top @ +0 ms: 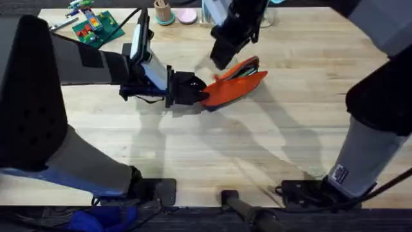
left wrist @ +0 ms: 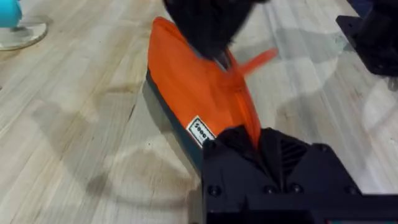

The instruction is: Unzip the bag, pick up the pens from the table one at a time and place them inside, then zip the bag closed.

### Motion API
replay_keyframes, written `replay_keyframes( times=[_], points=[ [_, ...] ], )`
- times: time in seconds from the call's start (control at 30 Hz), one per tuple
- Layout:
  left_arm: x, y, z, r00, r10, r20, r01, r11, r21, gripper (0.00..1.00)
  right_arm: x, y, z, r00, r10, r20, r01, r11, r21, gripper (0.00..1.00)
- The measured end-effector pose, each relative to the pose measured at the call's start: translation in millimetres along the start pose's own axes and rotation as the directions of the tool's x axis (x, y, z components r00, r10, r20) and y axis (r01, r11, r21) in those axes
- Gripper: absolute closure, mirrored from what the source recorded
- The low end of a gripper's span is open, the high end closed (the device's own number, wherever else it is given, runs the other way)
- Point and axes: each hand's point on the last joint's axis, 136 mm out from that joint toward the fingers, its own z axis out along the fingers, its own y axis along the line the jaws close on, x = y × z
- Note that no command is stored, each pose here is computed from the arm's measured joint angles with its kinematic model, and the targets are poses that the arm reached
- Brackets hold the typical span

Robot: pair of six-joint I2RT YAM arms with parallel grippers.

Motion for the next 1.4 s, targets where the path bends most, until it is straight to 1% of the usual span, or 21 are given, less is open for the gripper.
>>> replay_keyframes(
  times=[0.17,0.33,0.53,0.83,1.23,1.3,1.33,1.37,1.4],
  points=[
    [0.1,0.0,0.0,1.0,0.0,0.0,0.0,1.0,0.0,0.959,2.8,-22.2,-5.9,0.998,0.053,0.017,-0.054,0.998,0.011,0.969],
    [0.1,0.0,0.0,1.0,0.0,0.0,0.0,1.0,0.0,0.959,6.0,-32.2,-7.5,0.997,0.078,0.018,-0.078,0.997,0.014,0.969],
    [0.0,0.0,0.0,1.0,0.0,0.0,0.0,1.0,0.0,0.959,17.1,-44.8,-2.0,0.994,0.108,-0.008,-0.108,0.994,0.01,0.969],
    [0.1,0.0,0.0,1.0,0.0,0.0,0.0,1.0,0.0,0.959,29.7,-79.6,-9.5,0.987,0.162,0.006,-0.162,0.986,0.025,0.969],
    [0.1,0.0,0.0,1.0,0.0,0.0,0.0,1.0,0.0,0.959,30.9,-82.1,-9.9,0.99,0.138,0.005,-0.139,0.99,0.028,0.965],
    [0.1,0.0,0.0,1.0,0.0,0.0,0.0,1.0,0.0,0.959,31.2,-81.9,-10.0,0.991,0.137,0.003,-0.137,0.99,0.028,0.9],
    [0.1,0.0,0.0,1.0,0.0,0.0,0.0,1.0,0.0,0.959,31.4,-81.5,-10.9,0.991,0.132,0.002,-0.132,0.991,0.028,0.832],
    [0.1,0.0,0.0,1.0,0.0,0.0,0.0,1.0,0.0,0.959,31.6,-81.2,-12.0,0.992,0.128,0.002,-0.128,0.991,0.028,0.752],
    [0.0,0.0,0.0,1.0,0.0,0.0,0.0,1.0,0.0,0.959,31.6,-80.5,-14.4,0.993,0.12,0.001,-0.12,0.992,0.027,0.585]
  ],
)
